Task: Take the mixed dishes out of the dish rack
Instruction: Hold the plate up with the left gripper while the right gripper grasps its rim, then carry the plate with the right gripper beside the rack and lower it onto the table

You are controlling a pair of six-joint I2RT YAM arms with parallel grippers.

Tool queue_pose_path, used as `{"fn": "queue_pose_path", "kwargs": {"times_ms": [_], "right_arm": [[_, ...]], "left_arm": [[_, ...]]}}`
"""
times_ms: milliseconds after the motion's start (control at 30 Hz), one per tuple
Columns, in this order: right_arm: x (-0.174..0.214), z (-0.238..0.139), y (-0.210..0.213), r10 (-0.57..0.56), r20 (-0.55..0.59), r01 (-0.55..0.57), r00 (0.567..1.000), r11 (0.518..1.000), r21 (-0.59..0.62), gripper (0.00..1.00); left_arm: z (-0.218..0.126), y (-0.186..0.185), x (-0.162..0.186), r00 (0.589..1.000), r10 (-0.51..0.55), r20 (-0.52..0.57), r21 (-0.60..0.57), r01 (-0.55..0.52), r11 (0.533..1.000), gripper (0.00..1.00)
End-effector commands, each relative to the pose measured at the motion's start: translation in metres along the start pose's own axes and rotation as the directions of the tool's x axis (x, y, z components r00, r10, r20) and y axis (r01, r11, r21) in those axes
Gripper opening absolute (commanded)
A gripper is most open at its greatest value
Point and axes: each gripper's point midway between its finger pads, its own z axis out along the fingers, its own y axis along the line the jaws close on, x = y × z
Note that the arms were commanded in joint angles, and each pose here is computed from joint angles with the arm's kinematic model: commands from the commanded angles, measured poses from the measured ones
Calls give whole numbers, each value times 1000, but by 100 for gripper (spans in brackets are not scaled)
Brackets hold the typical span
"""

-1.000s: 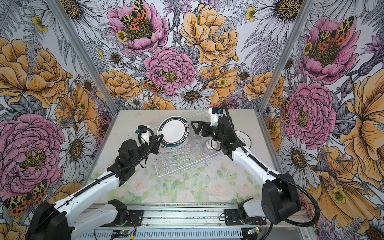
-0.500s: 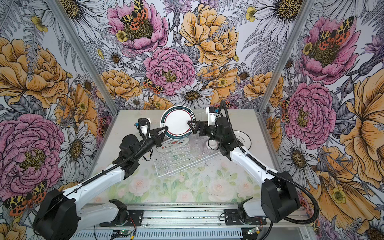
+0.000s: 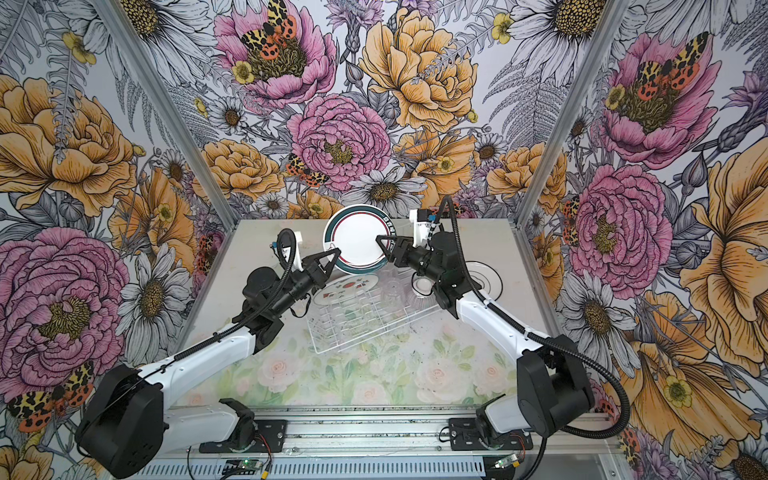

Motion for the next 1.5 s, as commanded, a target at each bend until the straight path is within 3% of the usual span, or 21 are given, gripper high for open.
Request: {"fn": "queue_pose_path", "kwargs": {"times_ms": [0, 133, 267, 500, 533, 567, 700, 900, 1100, 1467], "right_arm": [[-14, 5, 16, -13, 49, 15, 999, 998, -57, 43], [-17, 6, 16, 1, 65, 3, 998, 998, -60, 29], [-16, 8, 13, 14, 62, -10, 998, 999, -53, 2], [-15, 8, 10, 25, 66, -22, 997, 999, -45, 0], [-16, 7, 11, 25, 68, -22, 997, 999, -44, 0], [-17, 7, 10, 29, 73, -27, 997, 999, -41, 0], [-21, 4, 1, 64, 95, -63, 993, 998, -12, 0], [-27, 2, -16, 121, 132, -119, 984, 993, -22, 0], [-46, -19, -48, 137, 208, -153, 968, 987, 59, 0], [-83, -114, -119, 132, 453, -284, 882, 915, 287, 0]], "left_arm": [[4, -28, -25, 998, -16, 67, 104, 9, 995, 0], [6, -26, -22, 998, -31, 61, 99, 25, 995, 0], [7, -22, -19, 998, -34, 49, 90, 29, 996, 0], [8, -20, -19, 999, -27, 38, 81, 24, 996, 1], [8, -20, -19, 999, -24, 37, 83, 21, 996, 16], [8, -21, -19, 999, -22, 36, 84, 19, 996, 38], [6, -19, -20, 999, -18, 46, 70, 15, 997, 97], [-1, -15, -22, 999, 12, 44, 20, -13, 1000, 99], [-18, -8, -25, 996, 74, 55, -75, -70, 995, 99], [-34, 3, -13, 994, 103, 21, -139, -99, 985, 99]]}}
